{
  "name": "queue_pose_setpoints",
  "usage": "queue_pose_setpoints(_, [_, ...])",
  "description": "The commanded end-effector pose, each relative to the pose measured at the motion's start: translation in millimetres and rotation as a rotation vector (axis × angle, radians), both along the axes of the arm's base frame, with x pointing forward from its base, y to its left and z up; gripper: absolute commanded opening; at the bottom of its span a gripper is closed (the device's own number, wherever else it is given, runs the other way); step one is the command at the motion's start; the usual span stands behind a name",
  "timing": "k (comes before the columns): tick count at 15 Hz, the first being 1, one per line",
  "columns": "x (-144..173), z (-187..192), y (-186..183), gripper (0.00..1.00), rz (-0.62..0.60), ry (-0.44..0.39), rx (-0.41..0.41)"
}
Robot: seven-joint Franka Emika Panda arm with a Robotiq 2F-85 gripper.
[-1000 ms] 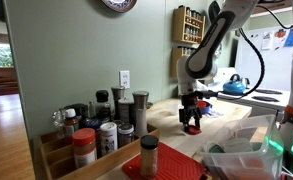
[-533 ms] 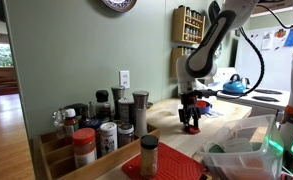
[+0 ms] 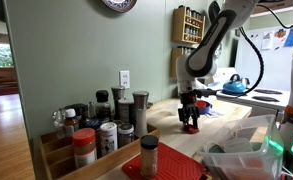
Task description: Stack up the transparent bowl and put a lid on them
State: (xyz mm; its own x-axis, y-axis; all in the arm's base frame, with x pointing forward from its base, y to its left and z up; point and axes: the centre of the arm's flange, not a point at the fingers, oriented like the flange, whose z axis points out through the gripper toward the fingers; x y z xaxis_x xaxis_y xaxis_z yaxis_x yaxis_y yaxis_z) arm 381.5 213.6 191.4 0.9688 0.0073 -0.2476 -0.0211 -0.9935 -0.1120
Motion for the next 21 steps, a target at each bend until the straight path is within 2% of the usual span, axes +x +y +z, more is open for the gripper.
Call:
queue_pose_setpoints(1, [-1,14,-9,0.46,0.011,-0.019,-0.02])
queue_pose_setpoints(5, [10,49,-13,0.46,0.068,-0.052,-0.051])
queue_pose_setpoints(8, [22,84,-16,0.46,0.141,-0.063,-0.103])
queue_pose_setpoints(13, [73,132,-19,0.46,0.225,-0.102,-0.164])
queue_pose_setpoints(17, [109,141,-29,0.46,0.243,-0.111,-0.19])
queue_pose_setpoints(21, [131,124,-40,0.46,0.23,-0.101,-0.184])
